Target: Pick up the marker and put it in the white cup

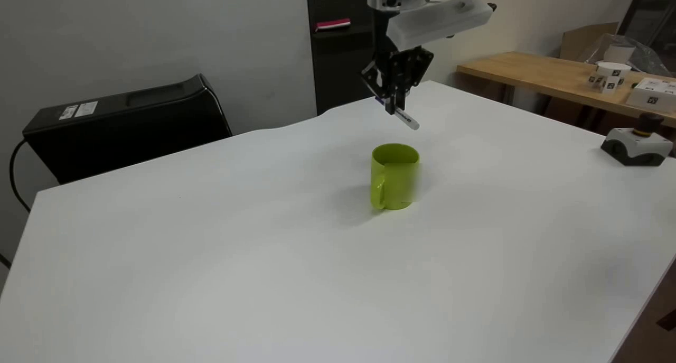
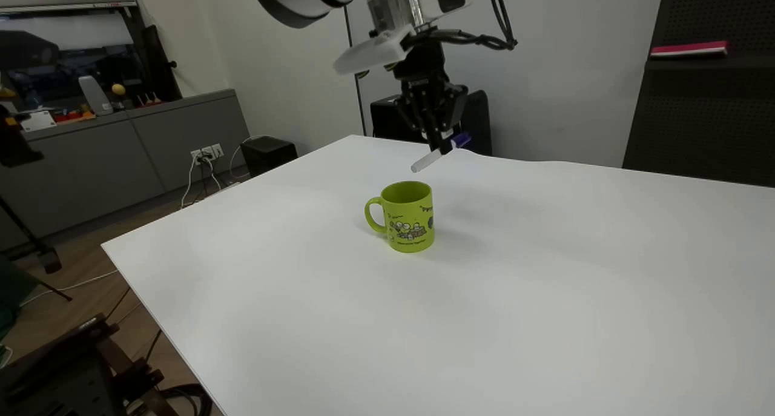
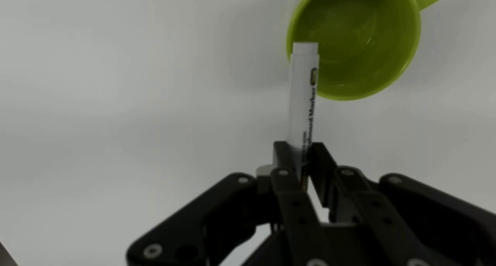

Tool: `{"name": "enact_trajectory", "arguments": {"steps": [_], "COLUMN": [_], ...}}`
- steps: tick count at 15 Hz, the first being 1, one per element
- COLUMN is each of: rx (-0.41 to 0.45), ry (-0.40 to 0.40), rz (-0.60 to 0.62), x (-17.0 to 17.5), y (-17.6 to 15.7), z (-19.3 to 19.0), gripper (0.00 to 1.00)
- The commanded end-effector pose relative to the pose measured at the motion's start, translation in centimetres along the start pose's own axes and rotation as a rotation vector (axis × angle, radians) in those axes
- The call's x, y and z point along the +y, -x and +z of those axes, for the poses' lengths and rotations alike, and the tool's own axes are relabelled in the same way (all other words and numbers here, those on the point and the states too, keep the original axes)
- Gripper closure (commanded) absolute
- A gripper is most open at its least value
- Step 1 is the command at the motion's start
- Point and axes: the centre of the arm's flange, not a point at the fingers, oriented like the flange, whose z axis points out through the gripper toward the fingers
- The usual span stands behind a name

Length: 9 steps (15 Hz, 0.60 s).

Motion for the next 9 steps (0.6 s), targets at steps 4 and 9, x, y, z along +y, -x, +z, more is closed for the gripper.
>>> {"name": "enact_trajectory", "arguments": {"steps": [4,9], "rx": [0.101,0.195], "ry": [0.054,0.086], "rz": [0.085,0.12], "x": [-1.9,-3.0], "y": [2.8,3.4], "z": [0.2,0.5], "gripper": [0.96,0.96]}}
